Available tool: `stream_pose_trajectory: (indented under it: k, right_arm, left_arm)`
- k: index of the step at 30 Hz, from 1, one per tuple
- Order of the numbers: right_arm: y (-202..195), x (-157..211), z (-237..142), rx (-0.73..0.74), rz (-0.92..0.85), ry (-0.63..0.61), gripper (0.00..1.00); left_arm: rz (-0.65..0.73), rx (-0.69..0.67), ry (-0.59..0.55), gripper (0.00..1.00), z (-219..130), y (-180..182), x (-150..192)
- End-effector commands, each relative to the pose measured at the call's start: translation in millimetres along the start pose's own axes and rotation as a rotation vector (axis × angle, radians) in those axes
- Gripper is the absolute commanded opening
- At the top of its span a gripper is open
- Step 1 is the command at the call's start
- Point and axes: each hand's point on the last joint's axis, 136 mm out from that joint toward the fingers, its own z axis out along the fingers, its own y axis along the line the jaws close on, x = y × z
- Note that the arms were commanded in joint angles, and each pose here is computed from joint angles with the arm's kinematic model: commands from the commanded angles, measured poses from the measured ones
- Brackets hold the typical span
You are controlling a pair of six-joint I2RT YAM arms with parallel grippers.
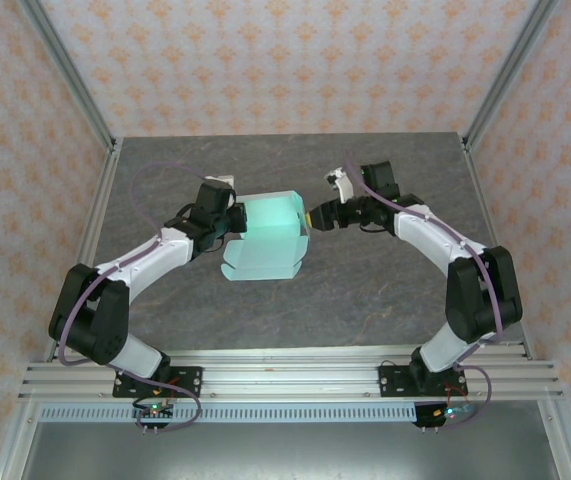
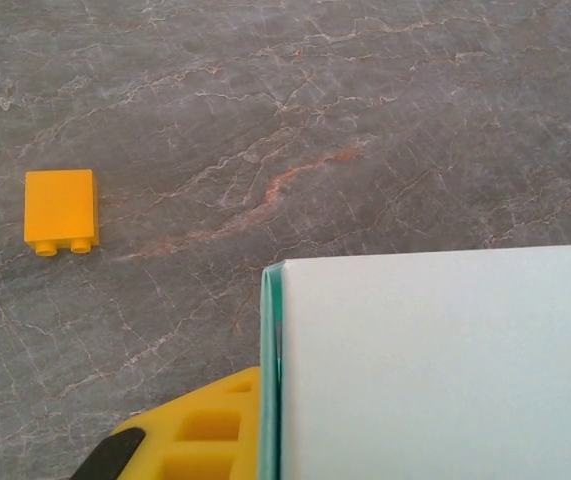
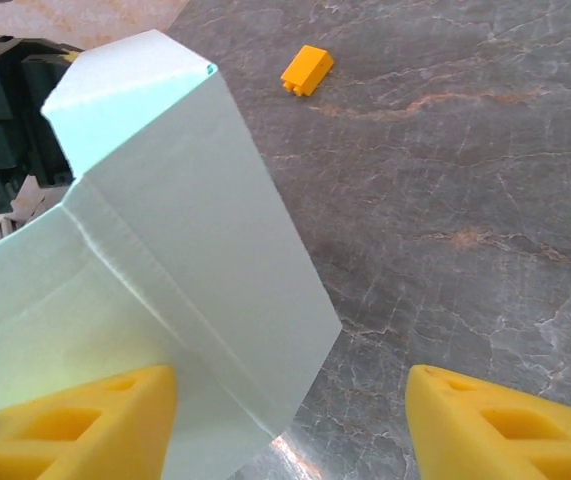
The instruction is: Fold the paper box
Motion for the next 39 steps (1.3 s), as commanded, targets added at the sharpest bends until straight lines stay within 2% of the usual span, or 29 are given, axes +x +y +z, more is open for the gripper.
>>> stream_pose_trajectory:
  k: [1,20,29,35,37,39]
  right_arm:
    - [25.4,0.0,-7.7,-0.08,-0.069,0.004,0.63]
    - [36.3,-7.4,21.8,-0.089,-0.119,0.036,0.64]
    - [14.8,-23.4,19.7,0.058,-0.074,0.0,0.64]
    - [18.9,-12.7,25.4,0.002,-0.089,0.035,0.64]
    - [10.5,-12.7,24.5,0.057,-0.076,0.036,0.64]
    - [-9.7,-13.7,18.2,0.192,-0.03,0.039,0.64]
  left_arm:
    - [-0.004,0.013,-0.021,0.01,-6.6,-4.9,-12.7]
    - [0.002,0.035,-0.019,0.01,-8.1,-10.7,-12.1]
    - [0.008,0.041,-0.012,0.01,-7.4,-11.8,-9.7]
    - [0.01,0.05,-0.012,0.01,-9.1,-14.8,-11.0]
    - [0.012,0.044,-0.015,0.01,-9.3,-14.3,-11.7]
    - [0.012,0.024,-0.017,0.01,-9.0,-11.0,-11.9]
